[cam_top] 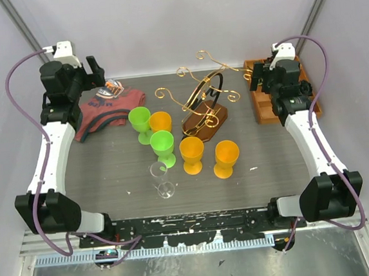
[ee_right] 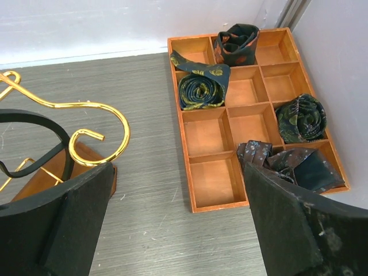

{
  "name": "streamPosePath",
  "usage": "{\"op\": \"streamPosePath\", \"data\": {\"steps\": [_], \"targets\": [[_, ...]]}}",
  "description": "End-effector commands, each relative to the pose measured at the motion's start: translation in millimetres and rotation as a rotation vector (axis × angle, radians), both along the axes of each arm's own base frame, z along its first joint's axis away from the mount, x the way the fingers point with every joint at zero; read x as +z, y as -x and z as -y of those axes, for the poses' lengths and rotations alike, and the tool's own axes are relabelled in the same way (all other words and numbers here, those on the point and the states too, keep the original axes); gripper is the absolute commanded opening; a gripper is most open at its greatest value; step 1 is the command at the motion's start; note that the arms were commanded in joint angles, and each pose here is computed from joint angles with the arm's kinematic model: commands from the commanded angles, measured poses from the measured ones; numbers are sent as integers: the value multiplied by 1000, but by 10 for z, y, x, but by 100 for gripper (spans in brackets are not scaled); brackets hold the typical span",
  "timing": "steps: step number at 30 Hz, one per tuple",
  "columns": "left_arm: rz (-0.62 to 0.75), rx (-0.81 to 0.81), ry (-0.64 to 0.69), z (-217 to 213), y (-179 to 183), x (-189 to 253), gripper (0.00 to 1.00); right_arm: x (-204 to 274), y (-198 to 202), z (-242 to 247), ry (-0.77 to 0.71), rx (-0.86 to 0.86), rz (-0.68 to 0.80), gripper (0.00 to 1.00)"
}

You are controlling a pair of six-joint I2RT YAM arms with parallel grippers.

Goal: Place the wine glass upside down on the wine glass rack

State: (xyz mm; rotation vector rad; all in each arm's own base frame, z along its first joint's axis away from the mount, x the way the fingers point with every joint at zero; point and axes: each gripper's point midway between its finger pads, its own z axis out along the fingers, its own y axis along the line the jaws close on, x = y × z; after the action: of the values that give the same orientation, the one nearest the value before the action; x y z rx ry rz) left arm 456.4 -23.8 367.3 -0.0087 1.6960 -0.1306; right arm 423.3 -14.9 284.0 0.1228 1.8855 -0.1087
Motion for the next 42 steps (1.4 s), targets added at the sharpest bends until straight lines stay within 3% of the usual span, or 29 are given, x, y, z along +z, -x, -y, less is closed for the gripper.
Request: {"op": "streamPosePath", "data": {"steps": [1, 14, 20, 26, 33, 42], "targets": [[-75, -97, 21, 169, -60, -113, 98, 555, 68, 82, 14, -34, 132, 100], [-106, -311, 90, 560, -175, -148, 98, 702, 249, -41, 81, 87, 21, 100], [-173, -421, 69, 779, -23, -288, 98, 346, 630, -383, -65, 230, -149, 97], [-145, -576, -73, 1407, 124, -77, 98, -203, 1056, -547, -182, 263, -289, 92], [-82, -627, 18, 1642, -7, 259, 98, -465, 1387, -778, -309, 296, -347, 89], [-107, -655, 37, 1781, -30, 184, 98, -758, 1706, -1128, -354, 314, -441, 85]]}}
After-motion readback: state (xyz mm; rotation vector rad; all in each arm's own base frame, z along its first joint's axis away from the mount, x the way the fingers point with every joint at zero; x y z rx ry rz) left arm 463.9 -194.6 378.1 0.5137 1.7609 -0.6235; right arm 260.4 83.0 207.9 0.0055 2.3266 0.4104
